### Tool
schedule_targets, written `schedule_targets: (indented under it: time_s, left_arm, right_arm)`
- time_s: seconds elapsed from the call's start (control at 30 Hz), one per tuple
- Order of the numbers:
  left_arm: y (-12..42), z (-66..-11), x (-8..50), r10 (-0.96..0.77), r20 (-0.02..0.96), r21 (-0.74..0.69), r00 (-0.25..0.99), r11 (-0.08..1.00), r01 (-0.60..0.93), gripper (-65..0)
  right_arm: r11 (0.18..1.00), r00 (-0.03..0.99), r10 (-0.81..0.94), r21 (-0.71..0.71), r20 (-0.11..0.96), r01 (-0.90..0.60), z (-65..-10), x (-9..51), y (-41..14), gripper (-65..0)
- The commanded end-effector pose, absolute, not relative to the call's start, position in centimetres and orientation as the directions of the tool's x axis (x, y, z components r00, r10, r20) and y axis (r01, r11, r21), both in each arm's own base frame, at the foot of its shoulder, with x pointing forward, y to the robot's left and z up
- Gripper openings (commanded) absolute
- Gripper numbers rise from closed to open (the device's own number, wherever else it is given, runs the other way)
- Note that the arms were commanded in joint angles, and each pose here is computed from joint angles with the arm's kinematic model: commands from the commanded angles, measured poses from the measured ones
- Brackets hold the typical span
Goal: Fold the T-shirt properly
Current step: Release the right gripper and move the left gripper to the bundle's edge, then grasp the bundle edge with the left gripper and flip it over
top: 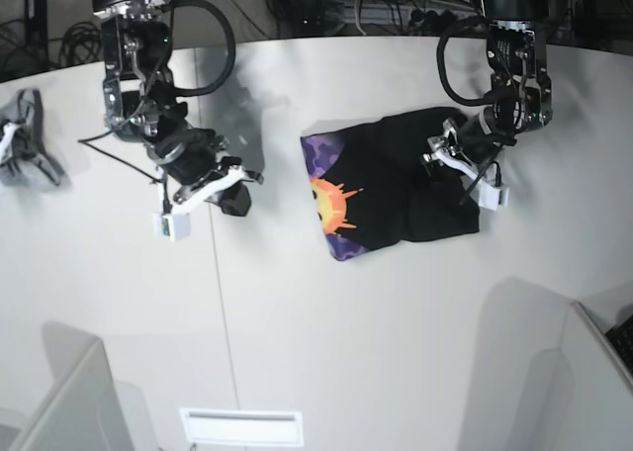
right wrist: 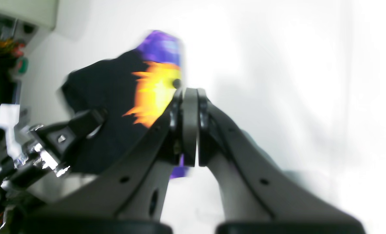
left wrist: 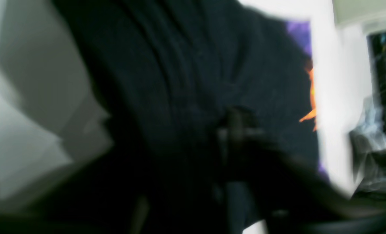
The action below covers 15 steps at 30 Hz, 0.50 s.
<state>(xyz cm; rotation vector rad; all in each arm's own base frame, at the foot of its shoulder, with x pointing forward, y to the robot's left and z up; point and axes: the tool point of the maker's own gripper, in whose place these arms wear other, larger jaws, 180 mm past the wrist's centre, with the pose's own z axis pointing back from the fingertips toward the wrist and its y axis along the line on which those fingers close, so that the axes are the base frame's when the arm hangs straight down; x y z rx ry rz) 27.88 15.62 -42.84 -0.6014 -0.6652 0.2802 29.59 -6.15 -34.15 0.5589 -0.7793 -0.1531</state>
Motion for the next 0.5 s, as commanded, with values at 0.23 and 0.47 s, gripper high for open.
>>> schedule_targets:
  time_s: [0.23, 0.47]
  left_arm:
    - [16.9, -43.1, 27.9, 0.178, 0.461, -0.416, 0.870, 0.908, 0.035, -65.0]
    - [16.1, -40.7, 29.7, -0.212, 0.501, -0.149, 0.839, 0.934, 0.325, -65.0]
  right_arm:
    - [0.867, 0.660, -0.364, 0.498, 0.657, -0.018, -34.6, 27.8, -11.7, -65.0]
    - [0.883, 0.649, -0.399, 0.463, 0.648, 0.081, -35.1, 25.3, -15.3, -65.0]
